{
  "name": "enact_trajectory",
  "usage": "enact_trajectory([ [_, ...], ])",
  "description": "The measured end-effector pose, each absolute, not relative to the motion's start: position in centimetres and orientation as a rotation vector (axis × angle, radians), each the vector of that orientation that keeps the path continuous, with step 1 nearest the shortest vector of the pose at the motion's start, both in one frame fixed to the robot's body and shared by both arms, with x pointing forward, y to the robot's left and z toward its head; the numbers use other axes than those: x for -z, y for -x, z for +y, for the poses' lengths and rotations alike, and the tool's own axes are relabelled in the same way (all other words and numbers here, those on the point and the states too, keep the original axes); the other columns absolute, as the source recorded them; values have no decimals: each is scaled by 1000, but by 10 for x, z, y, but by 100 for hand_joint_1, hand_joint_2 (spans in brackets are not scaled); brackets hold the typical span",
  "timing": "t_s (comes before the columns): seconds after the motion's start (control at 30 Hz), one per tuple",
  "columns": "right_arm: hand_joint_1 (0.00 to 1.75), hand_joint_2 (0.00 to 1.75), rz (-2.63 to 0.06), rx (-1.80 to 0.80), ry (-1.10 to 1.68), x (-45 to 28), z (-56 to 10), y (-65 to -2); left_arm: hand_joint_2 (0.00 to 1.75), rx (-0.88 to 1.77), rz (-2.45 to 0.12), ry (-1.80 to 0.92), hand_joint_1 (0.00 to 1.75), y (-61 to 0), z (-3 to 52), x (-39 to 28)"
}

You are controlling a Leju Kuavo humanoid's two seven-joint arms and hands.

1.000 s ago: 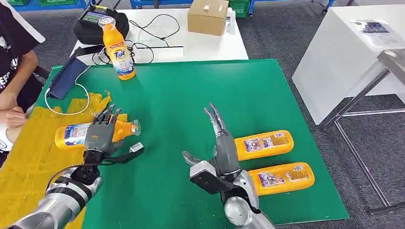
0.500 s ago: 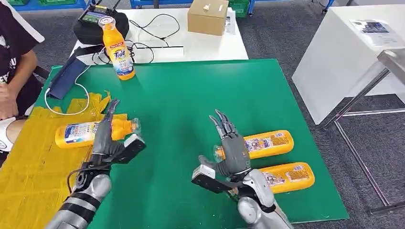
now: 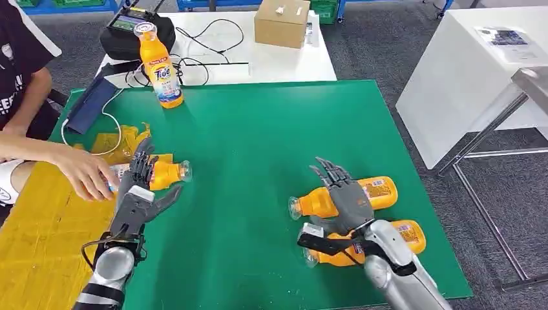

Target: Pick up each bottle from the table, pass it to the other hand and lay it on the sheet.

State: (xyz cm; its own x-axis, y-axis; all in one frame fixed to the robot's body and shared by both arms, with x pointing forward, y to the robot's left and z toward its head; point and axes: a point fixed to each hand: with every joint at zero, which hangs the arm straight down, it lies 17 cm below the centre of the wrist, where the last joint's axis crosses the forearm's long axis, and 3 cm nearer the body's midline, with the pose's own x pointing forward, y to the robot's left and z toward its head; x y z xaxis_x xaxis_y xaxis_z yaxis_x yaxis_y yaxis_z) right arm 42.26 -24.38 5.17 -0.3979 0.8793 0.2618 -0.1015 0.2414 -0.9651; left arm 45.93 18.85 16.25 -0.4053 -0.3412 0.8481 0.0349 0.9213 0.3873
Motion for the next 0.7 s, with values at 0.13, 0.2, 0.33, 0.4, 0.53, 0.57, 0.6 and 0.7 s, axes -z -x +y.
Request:
enact_trajectory([
  [0.13,0,175,-1512,-1341,745,-40,-275,-426,175,411,-1960,-200,0,-452,186,-162],
  [0.2,0,175,-1479,-1346,731,-33,-288,-425,175,414,-1969,-191,0,-449,184,-163],
  [0.33,0,175,-1417,-1352,706,-21,-312,-427,175,423,-1995,-173,0,-442,178,-169],
  [0.4,0,175,-1389,-1356,701,-15,-322,-427,175,428,-2007,-165,0,-440,175,-173],
  [0.53,0,175,-1348,-1359,693,-6,-334,-427,175,432,-2026,-155,0,-438,170,-178],
  [0.57,0,175,-1334,-1359,687,-2,-337,-426,175,436,-2032,-149,0,-437,168,-180],
  [0.6,0,175,-1324,-1358,685,0,-339,-426,175,438,-2037,-145,0,-436,166,-181],
  [0.7,0,175,-1303,-1359,680,6,-345,-424,175,438,-2044,-138,0,-435,163,-184],
])
